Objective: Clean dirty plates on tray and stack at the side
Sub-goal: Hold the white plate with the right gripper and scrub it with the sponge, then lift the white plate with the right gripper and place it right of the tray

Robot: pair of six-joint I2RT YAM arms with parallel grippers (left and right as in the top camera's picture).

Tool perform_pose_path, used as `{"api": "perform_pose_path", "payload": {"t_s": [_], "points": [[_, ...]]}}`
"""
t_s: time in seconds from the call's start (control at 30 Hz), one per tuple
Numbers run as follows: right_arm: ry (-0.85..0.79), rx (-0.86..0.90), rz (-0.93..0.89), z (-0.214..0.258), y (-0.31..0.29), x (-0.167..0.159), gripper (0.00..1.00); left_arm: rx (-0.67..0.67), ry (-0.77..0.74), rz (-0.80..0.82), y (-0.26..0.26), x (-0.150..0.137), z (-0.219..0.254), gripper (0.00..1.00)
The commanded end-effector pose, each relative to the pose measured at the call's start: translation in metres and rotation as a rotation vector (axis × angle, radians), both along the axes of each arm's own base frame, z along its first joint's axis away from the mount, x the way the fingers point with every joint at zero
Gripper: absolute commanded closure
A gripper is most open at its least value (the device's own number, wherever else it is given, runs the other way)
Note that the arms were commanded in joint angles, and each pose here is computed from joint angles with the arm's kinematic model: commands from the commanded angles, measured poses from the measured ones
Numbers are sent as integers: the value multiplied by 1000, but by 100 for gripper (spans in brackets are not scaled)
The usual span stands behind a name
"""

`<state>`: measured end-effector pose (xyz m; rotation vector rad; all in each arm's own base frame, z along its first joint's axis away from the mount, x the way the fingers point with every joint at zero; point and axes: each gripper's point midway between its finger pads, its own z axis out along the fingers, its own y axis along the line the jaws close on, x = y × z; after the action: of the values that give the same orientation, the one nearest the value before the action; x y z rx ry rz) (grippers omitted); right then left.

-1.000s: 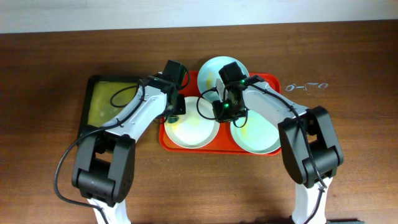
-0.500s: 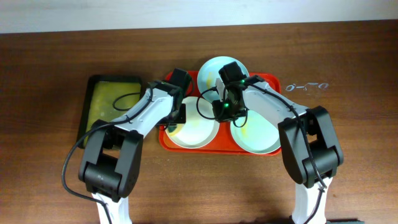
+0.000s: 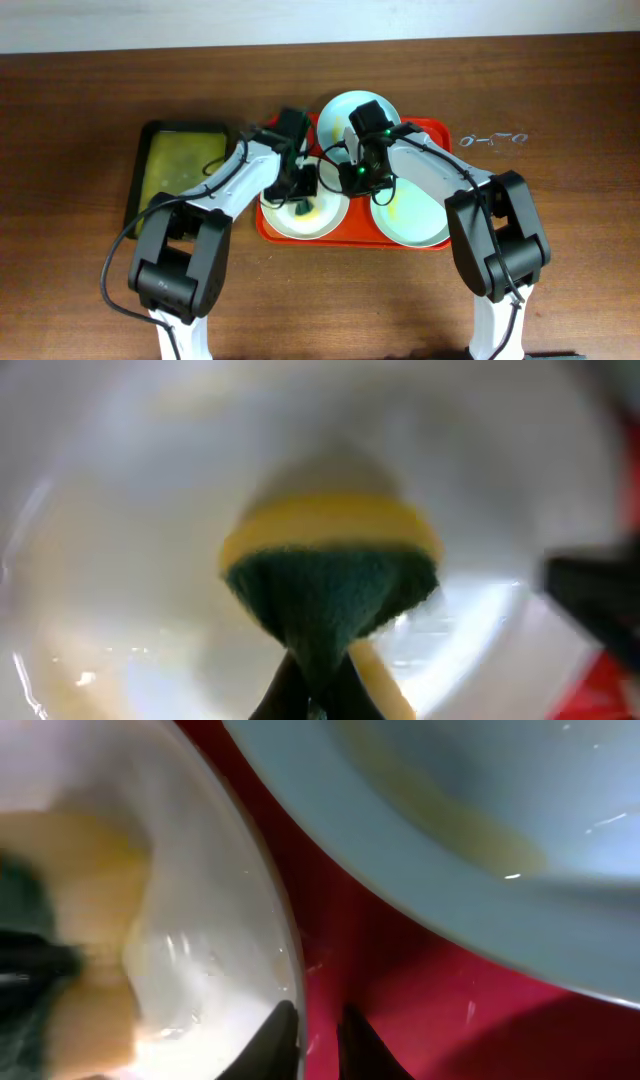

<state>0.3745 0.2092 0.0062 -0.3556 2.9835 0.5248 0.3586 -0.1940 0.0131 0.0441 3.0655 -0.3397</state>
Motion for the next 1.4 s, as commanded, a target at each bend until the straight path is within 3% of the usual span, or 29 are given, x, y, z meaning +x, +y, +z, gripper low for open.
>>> {"api": "perform_pose_path", "payload": {"t_s": [0.0, 0.17, 0.3, 0.5, 0.67, 0.83, 1.03, 1.13, 1.27, 1.37], "points": [[1, -31, -2, -6, -5, 1, 84, 176, -10, 3, 33, -7, -19, 100], [4, -32, -2, -6, -6, 1, 87, 453, -90, 34, 83, 8, 1, 100], [3, -32, -2, -6, -6, 1, 96, 410, -200, 70, 76, 27, 47, 100], [-47, -40, -7, 25, -5, 14, 96, 289, -319, 165, 87, 35, 111, 100], [-218, -301, -1, 84, -34, 41, 96, 79, -311, 364, 148, 39, 148, 100], [-541, -718, 81, 161, -26, 55, 96, 115, -232, 519, 215, 25, 141, 100], [-987, -1181, 174, 262, 32, 35, 96, 168, -231, 565, 242, 21, 140, 100], [-1081, -1265, 248, 286, 62, 23, 96, 174, -231, 567, 243, 20, 140, 100], [-1082, -1336, 407, 291, 80, 16, 96, 173, -231, 566, 243, 20, 140, 100], [-1080, -1347, 425, 291, 81, 15, 96, 173, -231, 566, 243, 20, 140, 100]]}}
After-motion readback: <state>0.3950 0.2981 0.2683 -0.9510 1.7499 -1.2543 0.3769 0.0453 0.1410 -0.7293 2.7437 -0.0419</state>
